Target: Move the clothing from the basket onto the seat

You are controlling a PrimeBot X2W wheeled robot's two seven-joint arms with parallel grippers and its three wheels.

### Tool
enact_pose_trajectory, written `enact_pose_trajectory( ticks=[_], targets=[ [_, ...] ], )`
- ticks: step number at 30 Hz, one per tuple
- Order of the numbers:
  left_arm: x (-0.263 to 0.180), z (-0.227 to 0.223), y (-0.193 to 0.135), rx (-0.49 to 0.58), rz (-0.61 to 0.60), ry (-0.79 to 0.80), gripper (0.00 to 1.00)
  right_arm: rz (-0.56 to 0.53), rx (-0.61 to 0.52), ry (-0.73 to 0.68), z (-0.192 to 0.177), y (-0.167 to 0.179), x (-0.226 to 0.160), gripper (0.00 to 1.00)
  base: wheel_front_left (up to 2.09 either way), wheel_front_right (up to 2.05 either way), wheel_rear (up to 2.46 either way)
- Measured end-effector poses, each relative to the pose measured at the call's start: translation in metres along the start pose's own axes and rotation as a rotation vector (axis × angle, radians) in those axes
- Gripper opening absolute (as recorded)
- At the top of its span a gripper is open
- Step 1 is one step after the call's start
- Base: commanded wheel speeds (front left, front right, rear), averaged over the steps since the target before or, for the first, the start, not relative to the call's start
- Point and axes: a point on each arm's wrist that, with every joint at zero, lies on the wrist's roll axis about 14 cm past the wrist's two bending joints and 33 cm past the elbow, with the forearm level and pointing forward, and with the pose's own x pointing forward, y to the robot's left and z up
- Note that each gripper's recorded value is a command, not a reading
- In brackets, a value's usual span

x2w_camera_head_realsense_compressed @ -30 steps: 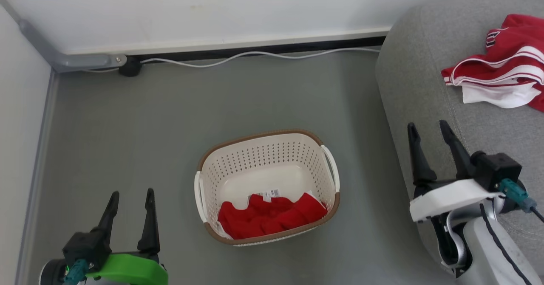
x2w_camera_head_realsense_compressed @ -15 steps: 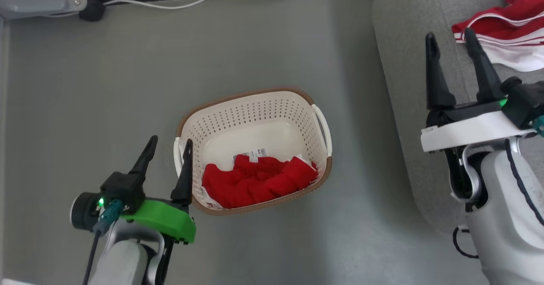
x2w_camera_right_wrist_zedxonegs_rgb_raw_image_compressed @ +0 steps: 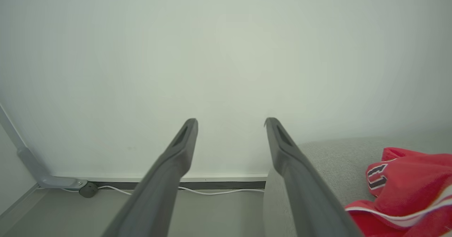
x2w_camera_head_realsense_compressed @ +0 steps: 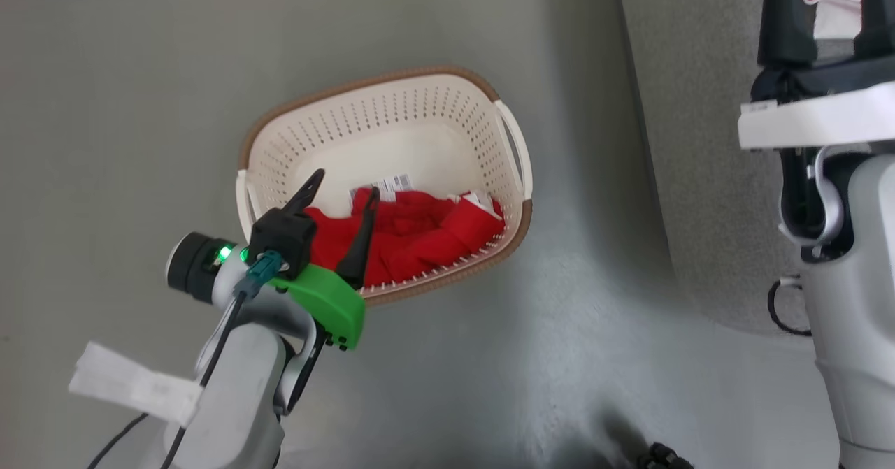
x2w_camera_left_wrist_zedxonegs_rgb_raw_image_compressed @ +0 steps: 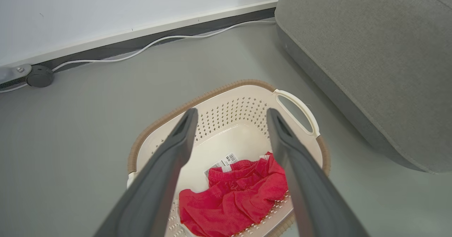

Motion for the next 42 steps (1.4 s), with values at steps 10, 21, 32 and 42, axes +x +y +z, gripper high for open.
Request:
enact_pose_trajectory(
  ticks=[10,21,32,42],
  targets=[
    [0.037,-0.052,-0.010,0.001,-0.113,0.152,1.00,0.011,-0.011,0.017,-0.030,-0.001,0.029,1.00,0.00,0.00,0.00],
    [0.074,-0.092,-0.022,0.024,-0.234,0.217,1.00,0.010,-0.020,0.043,-0.073,-0.005,0.052,1.00,0.00,0.00,0.00],
    [0.080,-0.131,-0.043,-0.003,-0.330,0.270,1.00,-0.004,-0.024,0.116,-0.121,-0.010,0.051,1.00,0.00,0.00,0.00],
    [0.073,-0.144,-0.074,0.028,-0.439,0.310,1.00,0.008,-0.016,0.138,-0.130,-0.005,0.049,1.00,0.00,0.00,0.00]
  ],
)
